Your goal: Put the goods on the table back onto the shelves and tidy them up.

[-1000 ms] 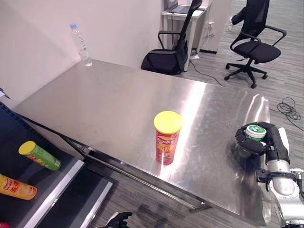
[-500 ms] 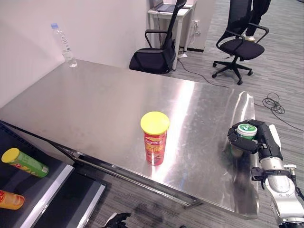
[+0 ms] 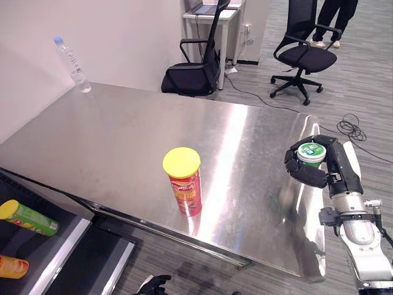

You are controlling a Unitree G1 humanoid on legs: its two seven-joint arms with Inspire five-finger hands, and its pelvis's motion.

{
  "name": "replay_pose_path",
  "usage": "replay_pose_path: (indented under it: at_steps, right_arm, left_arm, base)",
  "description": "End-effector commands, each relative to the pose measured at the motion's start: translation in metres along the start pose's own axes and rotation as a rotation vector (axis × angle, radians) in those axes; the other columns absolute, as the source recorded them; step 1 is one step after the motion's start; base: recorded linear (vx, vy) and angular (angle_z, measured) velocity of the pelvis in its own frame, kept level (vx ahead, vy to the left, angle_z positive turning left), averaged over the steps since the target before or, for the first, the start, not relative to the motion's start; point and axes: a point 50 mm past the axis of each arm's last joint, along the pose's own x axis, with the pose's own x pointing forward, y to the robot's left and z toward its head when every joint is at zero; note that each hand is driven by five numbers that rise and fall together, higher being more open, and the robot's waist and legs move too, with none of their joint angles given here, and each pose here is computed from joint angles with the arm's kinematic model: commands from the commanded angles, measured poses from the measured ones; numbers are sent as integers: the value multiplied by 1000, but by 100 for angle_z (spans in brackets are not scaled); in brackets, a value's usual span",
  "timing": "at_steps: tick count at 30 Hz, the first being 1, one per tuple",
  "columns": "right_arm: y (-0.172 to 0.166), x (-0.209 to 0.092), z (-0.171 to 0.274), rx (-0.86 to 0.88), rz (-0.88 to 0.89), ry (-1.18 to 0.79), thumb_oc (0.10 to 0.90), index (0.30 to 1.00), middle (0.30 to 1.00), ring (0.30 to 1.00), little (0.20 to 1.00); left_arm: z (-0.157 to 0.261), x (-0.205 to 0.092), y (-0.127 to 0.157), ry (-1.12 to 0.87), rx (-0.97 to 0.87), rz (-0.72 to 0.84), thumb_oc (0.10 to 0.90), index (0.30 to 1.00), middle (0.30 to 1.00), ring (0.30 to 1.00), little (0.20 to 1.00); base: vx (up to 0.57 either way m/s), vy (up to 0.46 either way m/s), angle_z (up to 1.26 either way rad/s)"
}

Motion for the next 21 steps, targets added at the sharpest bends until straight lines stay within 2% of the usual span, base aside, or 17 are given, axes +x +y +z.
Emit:
replay_pose_path:
  at_steps: [1,8,13,16,21]
  right_arm:
    - [-27,12,63,-38,-156,-351,400,300,300,300,300]
    - [-40,17,77,-130,-282,-416,400,300,300,300,300]
    - [-49,14,80,-196,-341,-423,400,300,300,300,300]
    - [-52,12,76,-197,-351,-398,400,300,300,300,300]
    - [-56,10,65,-219,-362,-338,400,300,300,300,300]
  left_arm:
    - [-6,0,-25,28,123,-88,800,900,900,900,900]
    - [13,4,-19,-45,230,-62,800,900,900,900,900]
    - [27,6,-28,-102,426,-146,800,900,900,900,900]
    - [35,6,-30,-135,448,-160,800,900,900,900,900]
    - [81,10,-31,-278,469,-134,800,900,900,900,900]
  base:
    - [-154,7,17]
    - [-166,12,45]
    - [-148,7,33]
    - [-87,67,32]
    - [-208,135,14]
